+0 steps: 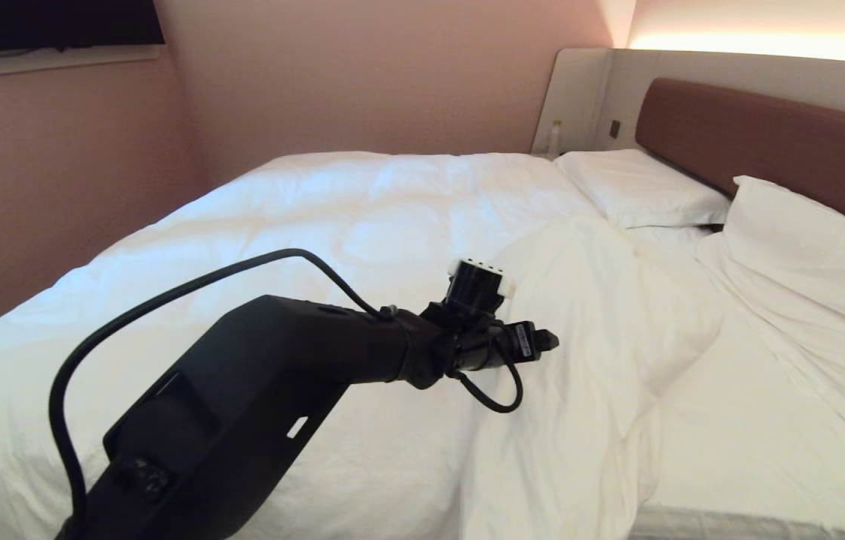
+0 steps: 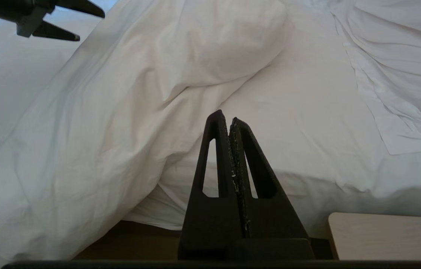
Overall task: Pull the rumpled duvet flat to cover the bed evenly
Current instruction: Flatten the corners of the folded blanket
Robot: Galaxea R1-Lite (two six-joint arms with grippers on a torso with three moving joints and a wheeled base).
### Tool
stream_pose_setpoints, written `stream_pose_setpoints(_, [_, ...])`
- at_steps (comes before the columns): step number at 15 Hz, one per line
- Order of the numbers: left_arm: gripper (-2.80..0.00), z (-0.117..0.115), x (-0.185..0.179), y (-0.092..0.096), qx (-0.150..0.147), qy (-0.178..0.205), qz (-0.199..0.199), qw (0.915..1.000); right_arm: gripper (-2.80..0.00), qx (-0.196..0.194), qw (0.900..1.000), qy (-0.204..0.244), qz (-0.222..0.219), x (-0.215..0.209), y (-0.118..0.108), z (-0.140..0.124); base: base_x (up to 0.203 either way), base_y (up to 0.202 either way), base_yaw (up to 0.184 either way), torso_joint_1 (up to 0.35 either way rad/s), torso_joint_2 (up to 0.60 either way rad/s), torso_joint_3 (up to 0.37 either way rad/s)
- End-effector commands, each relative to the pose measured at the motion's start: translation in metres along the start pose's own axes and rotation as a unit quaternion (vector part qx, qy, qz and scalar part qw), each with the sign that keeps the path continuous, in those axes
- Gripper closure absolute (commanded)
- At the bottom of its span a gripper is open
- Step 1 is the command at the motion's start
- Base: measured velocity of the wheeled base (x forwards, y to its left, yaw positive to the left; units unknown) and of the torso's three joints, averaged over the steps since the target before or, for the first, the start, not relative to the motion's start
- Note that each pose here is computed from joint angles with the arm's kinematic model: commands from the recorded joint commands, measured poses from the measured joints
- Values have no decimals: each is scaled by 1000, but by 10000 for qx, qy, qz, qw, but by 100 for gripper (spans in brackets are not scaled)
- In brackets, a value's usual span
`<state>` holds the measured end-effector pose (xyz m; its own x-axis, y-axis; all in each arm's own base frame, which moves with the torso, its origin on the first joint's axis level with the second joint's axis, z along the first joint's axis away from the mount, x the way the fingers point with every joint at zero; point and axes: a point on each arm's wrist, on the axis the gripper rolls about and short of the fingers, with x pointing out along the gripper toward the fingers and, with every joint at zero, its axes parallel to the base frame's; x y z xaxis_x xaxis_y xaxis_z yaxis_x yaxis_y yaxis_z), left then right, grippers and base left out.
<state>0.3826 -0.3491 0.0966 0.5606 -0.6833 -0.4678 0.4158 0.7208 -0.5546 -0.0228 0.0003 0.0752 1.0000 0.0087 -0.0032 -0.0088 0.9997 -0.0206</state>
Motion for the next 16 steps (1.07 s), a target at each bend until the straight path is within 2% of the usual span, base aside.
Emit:
stream_pose_setpoints(1, [-280, -3, 12, 23, -111, 101, 229, 9996, 0, -4, 10000, -8, 2, 0, 0, 0, 0, 0, 0, 0, 0, 0])
stream_pose_setpoints(2, [-256, -3, 13, 27, -153, 129, 275, 9994, 0, -4, 10000, -8, 2, 0, 0, 0, 0, 0, 0, 0, 0, 0])
stream_pose_setpoints(3, [0, 0, 11, 25, -167, 75, 255, 9995, 0, -4, 10000, -1, 2, 0, 0, 0, 0, 0, 0, 0, 0, 0])
stream_pose_setpoints(6, [0, 12, 0, 18, -142, -151, 229, 9995, 0, -4, 10000, -8, 2, 0, 0, 0, 0, 0, 0, 0, 0, 0])
stream_pose_setpoints(8, [0, 18, -3, 23, -168, -226, 289, 9992, 0, -4, 10000, -1, 2, 0, 0, 0, 0, 0, 0, 0, 0, 0])
stream_pose_setpoints(16, [0, 2, 19, 50, -208, -111, 473, 9986, 0, -4, 10000, -8, 2, 0, 0, 0, 0, 0, 0, 0, 0, 0])
